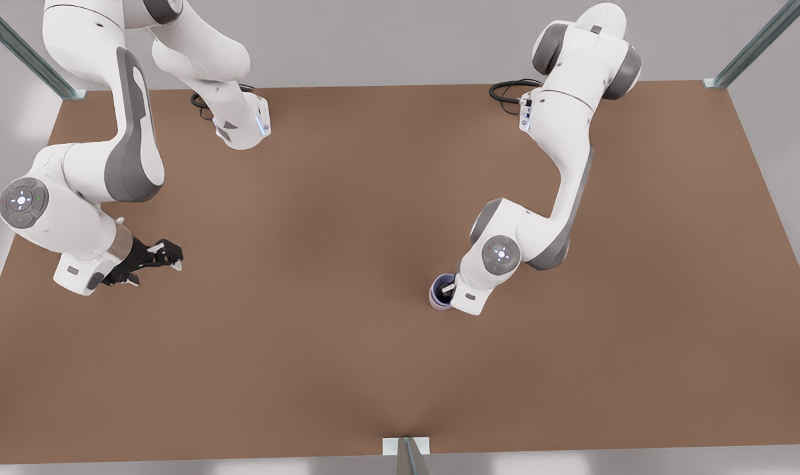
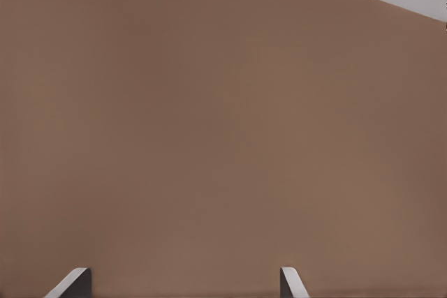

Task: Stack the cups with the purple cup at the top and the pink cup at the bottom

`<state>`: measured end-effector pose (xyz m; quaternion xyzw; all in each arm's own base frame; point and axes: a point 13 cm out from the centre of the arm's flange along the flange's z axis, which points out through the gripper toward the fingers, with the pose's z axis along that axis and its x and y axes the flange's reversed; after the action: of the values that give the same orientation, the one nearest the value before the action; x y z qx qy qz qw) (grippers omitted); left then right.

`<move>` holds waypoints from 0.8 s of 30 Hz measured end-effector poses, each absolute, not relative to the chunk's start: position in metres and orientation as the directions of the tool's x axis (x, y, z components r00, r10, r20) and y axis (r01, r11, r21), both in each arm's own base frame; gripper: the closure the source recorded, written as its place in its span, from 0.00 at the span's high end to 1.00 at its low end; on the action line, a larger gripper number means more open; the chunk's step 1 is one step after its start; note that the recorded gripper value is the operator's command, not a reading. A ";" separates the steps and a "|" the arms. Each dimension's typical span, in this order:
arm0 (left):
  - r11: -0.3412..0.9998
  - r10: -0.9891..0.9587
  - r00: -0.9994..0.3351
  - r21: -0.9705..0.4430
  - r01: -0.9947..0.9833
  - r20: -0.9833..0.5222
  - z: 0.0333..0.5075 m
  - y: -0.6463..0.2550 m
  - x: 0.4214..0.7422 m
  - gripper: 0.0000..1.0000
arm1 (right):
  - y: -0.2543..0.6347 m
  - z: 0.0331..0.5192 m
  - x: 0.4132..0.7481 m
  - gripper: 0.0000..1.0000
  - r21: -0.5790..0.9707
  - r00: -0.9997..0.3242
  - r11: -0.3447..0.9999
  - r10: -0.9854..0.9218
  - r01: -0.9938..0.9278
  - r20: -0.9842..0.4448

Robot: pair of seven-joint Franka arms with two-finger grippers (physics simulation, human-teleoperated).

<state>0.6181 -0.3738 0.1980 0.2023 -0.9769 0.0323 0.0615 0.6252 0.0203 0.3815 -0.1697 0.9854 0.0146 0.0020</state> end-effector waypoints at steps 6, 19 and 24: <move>0.897 -0.434 -0.892 -0.033 -0.441 0.131 0.181 -0.372 0.619 0.21 | 0.021 0.380 0.623 1.00 0.029 -0.965 0.964 -0.264 -0.264 -0.003; 0.879 -0.472 -0.874 -0.022 -0.477 0.112 0.168 -0.366 0.622 1.00 | 0.020 0.374 0.623 1.00 0.028 -0.986 0.986 -0.164 -0.164 0.001; 0.874 -0.481 -0.870 -0.020 -0.485 0.105 0.174 -0.363 0.624 1.00 | 0.020 0.375 0.623 1.00 0.028 -0.990 0.990 -0.141 -0.141 0.002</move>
<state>0.6241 -0.3628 0.1735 0.2498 -0.9668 0.0227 0.0485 0.6226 0.0195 0.3749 -0.0706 0.9974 0.0140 -0.0020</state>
